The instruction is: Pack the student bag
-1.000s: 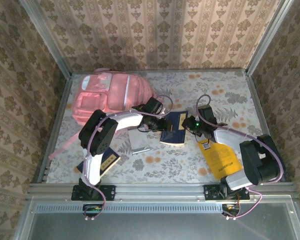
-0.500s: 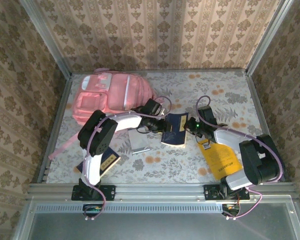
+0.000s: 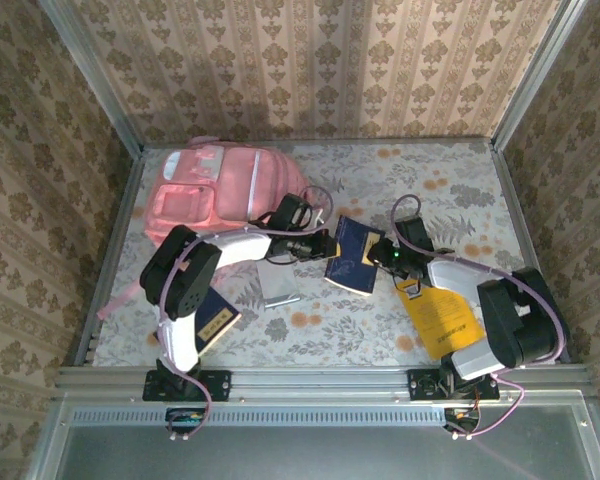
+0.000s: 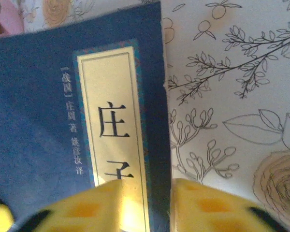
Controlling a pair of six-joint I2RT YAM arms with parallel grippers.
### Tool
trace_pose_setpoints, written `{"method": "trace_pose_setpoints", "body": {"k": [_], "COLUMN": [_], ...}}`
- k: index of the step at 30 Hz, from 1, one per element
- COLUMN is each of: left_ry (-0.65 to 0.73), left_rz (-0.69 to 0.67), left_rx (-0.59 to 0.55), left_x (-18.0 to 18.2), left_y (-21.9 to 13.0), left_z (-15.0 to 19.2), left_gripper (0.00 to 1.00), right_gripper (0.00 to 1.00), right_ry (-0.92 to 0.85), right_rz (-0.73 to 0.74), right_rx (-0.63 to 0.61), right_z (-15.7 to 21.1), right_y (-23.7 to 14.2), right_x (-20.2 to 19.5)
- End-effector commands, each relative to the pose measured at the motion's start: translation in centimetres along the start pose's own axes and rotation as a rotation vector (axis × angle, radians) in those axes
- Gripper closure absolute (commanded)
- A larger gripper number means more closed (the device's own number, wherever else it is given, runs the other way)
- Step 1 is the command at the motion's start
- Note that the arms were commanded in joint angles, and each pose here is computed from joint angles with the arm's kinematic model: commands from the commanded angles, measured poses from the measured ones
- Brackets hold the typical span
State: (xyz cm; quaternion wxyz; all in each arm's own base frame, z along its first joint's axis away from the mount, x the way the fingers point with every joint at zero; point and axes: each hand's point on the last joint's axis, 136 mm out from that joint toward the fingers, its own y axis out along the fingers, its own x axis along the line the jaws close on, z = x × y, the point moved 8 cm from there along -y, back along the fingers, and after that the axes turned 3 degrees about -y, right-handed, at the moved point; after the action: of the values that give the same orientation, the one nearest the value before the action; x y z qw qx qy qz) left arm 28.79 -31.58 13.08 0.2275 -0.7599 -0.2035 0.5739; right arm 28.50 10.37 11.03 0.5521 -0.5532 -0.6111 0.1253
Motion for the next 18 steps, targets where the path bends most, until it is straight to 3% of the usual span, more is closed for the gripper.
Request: {"method": "trace_pose_setpoints", "body": {"k": [1,5,8,13,18], "left_ry": [0.098,0.115,0.152,0.236,0.288], "left_rz": [0.136,0.235,0.301,0.373,0.458], "left_rx": [-0.102,-0.172,-0.224,-0.306,-0.324], "left_x": [-4.2,-6.5,-8.6,-11.7,-13.7], "left_y": [-3.9,-7.7,-10.6,-15.2,-18.4], "left_z": [-1.4,-0.9,-0.1,1.1,2.5], "left_gripper": [1.0,1.0,1.0,1.0,1.0], "right_gripper": [0.39,0.16,0.07,0.0,0.0], "right_ry": [-0.078,-0.113,-0.105,-0.109,-0.148], "right_rz": [-0.022,-0.204,-0.396,-0.69,-0.988], "right_rx": [-0.047,-0.094,-0.132,-0.103,-0.065], "right_z": [-0.5,-1.1,-1.5,-2.5,-3.1], "right_y": [-2.6,-5.2,-7.3,-9.7,-12.7], "right_x": [1.3,3.8,6.1,10.0,13.5]}}
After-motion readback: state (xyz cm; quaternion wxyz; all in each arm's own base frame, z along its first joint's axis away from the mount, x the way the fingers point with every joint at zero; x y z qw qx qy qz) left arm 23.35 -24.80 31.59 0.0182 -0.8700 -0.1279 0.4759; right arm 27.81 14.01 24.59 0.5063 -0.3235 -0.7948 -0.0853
